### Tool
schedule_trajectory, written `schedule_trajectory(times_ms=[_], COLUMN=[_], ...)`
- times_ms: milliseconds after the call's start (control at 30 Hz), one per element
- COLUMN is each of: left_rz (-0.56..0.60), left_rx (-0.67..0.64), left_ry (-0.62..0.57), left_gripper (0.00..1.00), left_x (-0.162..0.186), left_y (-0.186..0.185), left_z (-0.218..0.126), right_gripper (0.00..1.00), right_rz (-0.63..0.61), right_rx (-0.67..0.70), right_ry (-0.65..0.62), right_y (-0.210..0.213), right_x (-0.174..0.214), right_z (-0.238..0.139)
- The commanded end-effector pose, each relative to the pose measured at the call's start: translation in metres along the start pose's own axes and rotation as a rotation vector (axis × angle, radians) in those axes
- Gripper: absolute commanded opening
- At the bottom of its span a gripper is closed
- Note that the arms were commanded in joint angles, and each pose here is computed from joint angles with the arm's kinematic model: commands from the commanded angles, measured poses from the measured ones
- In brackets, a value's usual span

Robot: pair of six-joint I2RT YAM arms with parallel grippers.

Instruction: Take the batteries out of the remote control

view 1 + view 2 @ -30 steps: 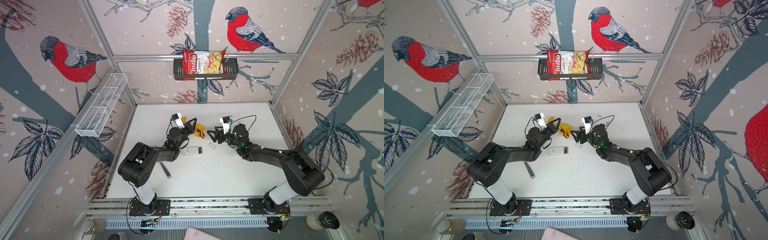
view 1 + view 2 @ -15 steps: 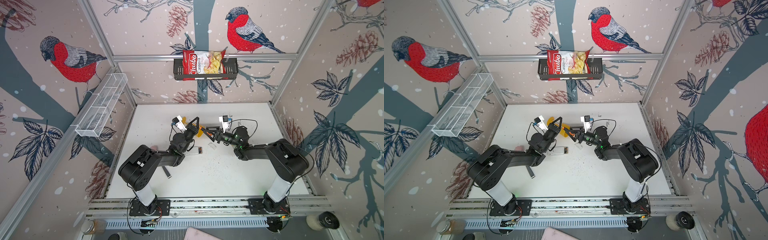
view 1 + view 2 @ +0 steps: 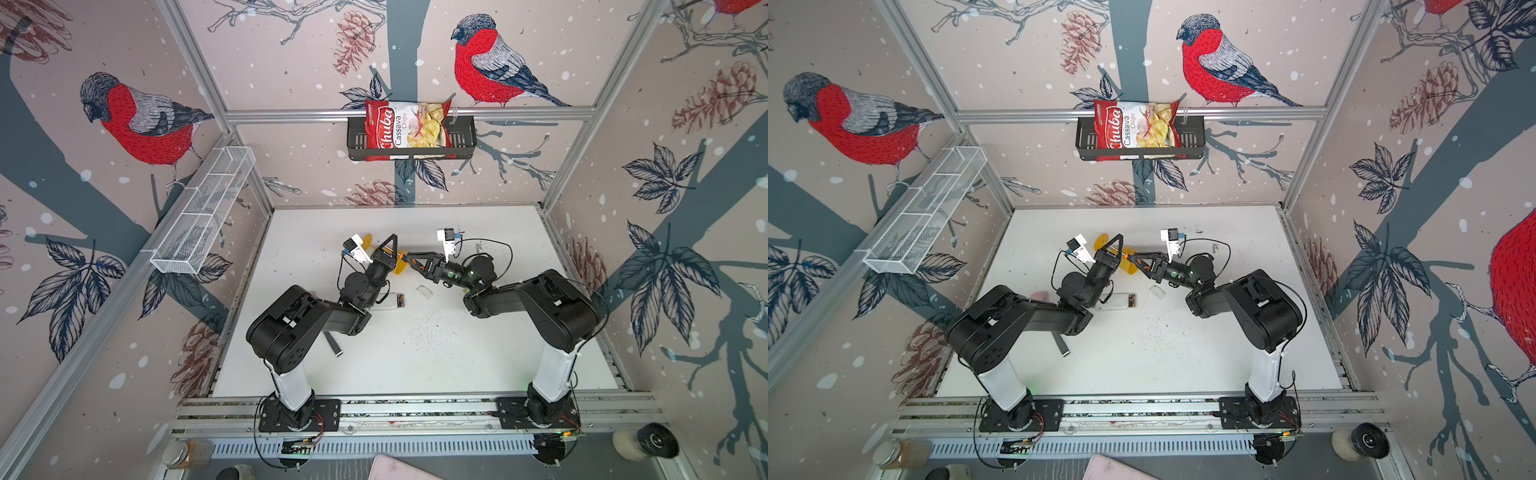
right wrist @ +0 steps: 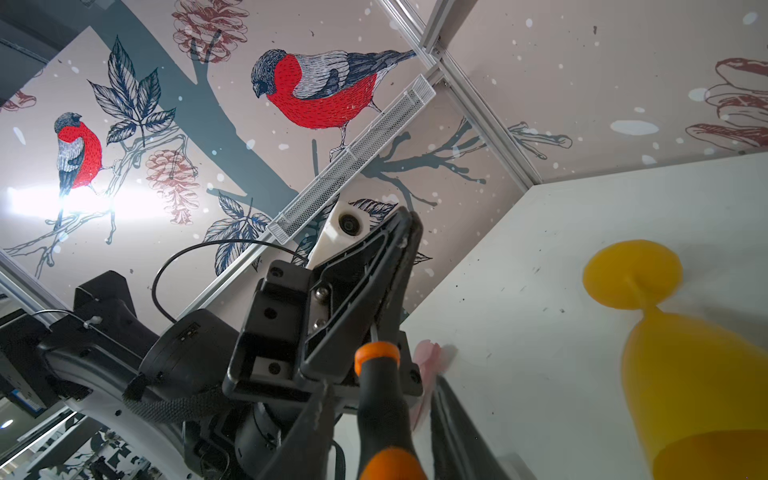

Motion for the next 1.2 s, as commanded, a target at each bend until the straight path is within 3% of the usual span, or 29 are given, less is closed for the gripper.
schedule_trajectory(times_ms=[0,167,267,433,733,767,833,933,1167], left_rz=[0.012,0.030,0.035,0.036,0.032,0.031,0.031,0.031,0.043], left_rx=[0.033,0.041,0.039,0.036,0.040,0.040,0.040,0.040,0.050], left_ry=[-0.006,0.004,0.008,0.010,0.007,0.008,0.007,0.001,-0.003], left_gripper=[0.00,0.00,0.00,0.00,0.00,0.00,0.00,0.00,0.00], left_x=[-0.001,0.000,0.000,0.000,0.001,0.001,0.001,0.000,-0.002], left_y=[-0.003,-0.003,-0.002,0.001,0.003,0.003,0.003,0.004,-0.001], left_z=[-0.001,0.001,0.001,0.001,0.001,0.001,0.002,0.001,0.000], right_gripper=[0.40,0.38,0.30,0.30,0.07,0.08,0.26,0.39,0.29], right_rz=[-0.017,0.006,0.026,0.043,0.050,0.051,0.050,0.053,0.075], right_rx=[-0.065,-0.096,-0.111,-0.121,-0.109,-0.110,-0.113,-0.124,-0.159], right_ry=[-0.011,0.007,0.013,0.014,0.012,0.012,0.009,0.007,0.007], right_y=[0.007,0.004,0.000,-0.002,-0.004,-0.003,-0.003,-0.001,0.000], right_x=[-0.005,-0.003,-0.002,0.000,0.000,0.000,0.000,0.000,0.002], right_z=[0.003,0.007,0.008,0.008,0.007,0.007,0.006,0.004,-0.001])
Point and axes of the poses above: each gripper's point midway between its finger pads, its own z axis out along the fingers, its own y axis along the line the jaws close on, x = y × z, the point moved 8 cm from there along -z, back along the fingers, and after that the axes turned 14 degrees about -z, right-handed, at the moved point
